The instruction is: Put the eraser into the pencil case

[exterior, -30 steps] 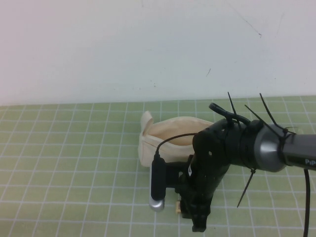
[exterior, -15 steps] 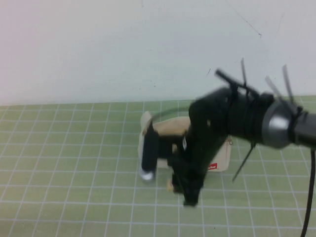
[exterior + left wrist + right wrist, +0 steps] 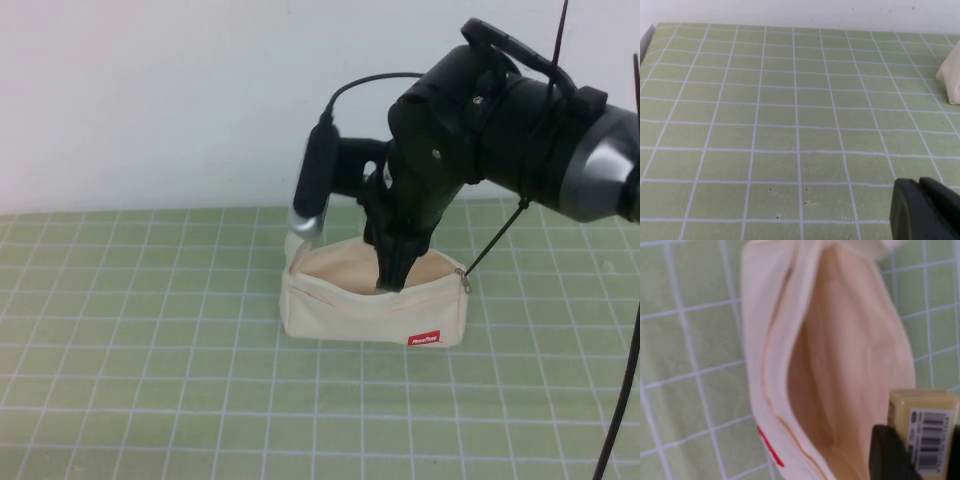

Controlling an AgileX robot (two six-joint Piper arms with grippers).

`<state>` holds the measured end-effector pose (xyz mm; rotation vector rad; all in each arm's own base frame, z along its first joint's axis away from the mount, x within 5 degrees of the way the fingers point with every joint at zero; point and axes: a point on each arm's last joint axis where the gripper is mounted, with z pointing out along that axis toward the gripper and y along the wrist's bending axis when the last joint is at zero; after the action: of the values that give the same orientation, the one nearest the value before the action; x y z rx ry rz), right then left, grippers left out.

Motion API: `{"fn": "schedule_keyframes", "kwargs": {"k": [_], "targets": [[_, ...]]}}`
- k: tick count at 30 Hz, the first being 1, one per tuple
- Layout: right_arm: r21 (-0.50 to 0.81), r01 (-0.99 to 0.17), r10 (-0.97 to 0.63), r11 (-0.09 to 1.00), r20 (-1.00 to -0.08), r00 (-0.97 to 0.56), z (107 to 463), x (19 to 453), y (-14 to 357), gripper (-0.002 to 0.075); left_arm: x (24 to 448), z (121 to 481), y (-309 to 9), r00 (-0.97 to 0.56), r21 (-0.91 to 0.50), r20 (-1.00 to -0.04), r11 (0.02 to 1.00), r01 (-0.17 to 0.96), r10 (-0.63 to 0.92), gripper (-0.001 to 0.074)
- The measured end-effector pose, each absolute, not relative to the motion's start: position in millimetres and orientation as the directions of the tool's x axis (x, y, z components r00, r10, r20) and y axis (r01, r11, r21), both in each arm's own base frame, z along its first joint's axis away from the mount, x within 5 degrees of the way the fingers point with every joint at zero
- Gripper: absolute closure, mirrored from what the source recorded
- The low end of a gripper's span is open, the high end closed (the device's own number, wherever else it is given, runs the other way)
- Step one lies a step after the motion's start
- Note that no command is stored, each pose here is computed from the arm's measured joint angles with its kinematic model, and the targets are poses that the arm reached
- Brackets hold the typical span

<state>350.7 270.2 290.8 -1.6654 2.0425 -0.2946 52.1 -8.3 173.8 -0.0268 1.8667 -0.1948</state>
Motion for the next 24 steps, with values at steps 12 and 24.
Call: {"fn": "schedule_keyframes", "kwargs": {"k": [12,24], "targets": [[-0.43,-0.815,-0.914,0.388,-0.289,-0.284,282.7,366.8,261.7,0.0355,52.1,173.8,-8.3,-0.301,-0.148,-0.946,0.986,0.08,-0.117,0.0736],[-0.501,-0.748,-0.896,0.435,-0.327,-0.301,401.0,327.8,223.2,0.0712,52.1,173.8,-8.3,-0.301,-0.148,-0.946,0.986,0.08,-0.117,0.0736]]}}
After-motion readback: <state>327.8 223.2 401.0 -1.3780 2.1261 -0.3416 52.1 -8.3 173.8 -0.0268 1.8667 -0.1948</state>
